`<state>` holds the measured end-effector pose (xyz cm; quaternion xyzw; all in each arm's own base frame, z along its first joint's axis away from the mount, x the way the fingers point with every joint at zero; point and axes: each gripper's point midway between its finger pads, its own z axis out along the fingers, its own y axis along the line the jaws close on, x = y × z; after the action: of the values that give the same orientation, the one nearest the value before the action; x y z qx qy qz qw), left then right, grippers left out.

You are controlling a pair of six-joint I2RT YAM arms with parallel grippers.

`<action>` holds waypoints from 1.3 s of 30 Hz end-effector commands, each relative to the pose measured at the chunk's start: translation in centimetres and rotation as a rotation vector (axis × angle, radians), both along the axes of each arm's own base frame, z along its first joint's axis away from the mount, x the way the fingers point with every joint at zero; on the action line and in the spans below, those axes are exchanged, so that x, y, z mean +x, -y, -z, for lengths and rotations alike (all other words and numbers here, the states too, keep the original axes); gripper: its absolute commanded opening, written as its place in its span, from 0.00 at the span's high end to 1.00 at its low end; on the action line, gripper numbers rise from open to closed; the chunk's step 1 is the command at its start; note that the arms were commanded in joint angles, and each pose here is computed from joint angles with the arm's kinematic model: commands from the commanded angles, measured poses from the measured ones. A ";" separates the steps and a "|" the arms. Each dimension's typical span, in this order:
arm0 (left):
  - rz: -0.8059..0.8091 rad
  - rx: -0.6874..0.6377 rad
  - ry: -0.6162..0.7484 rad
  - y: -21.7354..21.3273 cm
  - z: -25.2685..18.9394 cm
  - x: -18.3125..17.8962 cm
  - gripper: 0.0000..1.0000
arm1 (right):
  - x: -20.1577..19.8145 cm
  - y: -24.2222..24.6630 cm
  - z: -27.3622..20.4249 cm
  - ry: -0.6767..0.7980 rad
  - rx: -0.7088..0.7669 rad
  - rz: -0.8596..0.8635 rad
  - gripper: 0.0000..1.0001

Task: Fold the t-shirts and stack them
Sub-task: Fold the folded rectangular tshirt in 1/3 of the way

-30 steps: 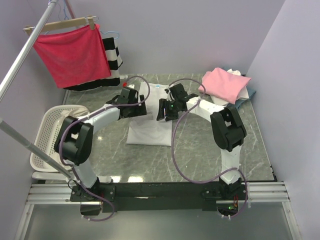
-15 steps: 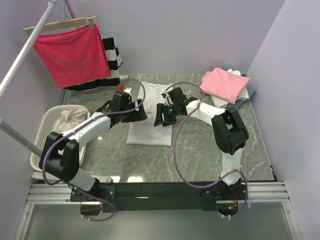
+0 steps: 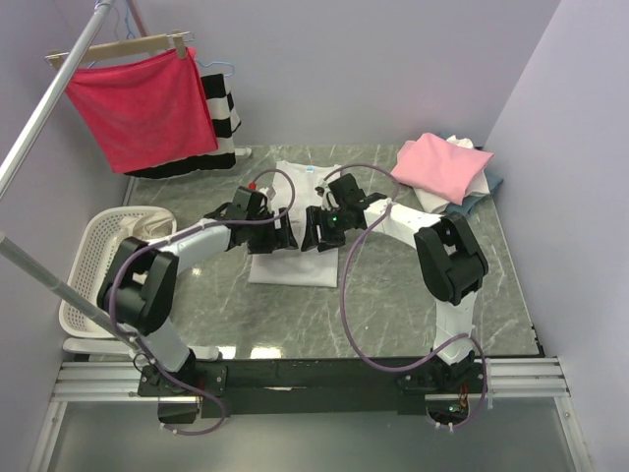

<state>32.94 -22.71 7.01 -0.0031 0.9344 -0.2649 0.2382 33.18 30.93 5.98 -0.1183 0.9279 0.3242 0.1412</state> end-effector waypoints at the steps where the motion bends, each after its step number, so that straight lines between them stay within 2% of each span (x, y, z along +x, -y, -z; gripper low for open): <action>1: 0.002 -0.034 0.064 1.6 -1.1 3.0 0.15 | 0.3 -0.5 -1.5 0.046 0.031 -0.014 0.35; 11: -0.075 0.062 0.142 0.9 -0.5 7.3 0.14 | -0.1 0.6 1.7 -0.009 -0.048 0.015 0.34; 20: -0.123 0.188 0.119 -1.0 2.8 8.0 0.15 | 0.6 2.2 4.9 -0.010 -0.152 0.074 0.34; 28: -0.240 0.316 0.193 -4.5 2.1 8.7 0.13 | 2.7 3.9 4.7 0.068 -0.215 0.193 0.33; 34: -0.272 0.276 0.303 -4.5 -2.3 9.8 0.11 | 3.4 3.2 2.6 0.154 -0.116 0.168 0.32; 39: -0.279 0.204 0.392 -3.9 -7.4 10.3 0.07 | 3.9 1.5 -4.0 0.331 0.066 0.095 0.28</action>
<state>41.52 -18.33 7.38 -0.0555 0.9208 -0.1003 0.3729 35.42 29.04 3.89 -0.0841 0.9304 0.2827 0.2178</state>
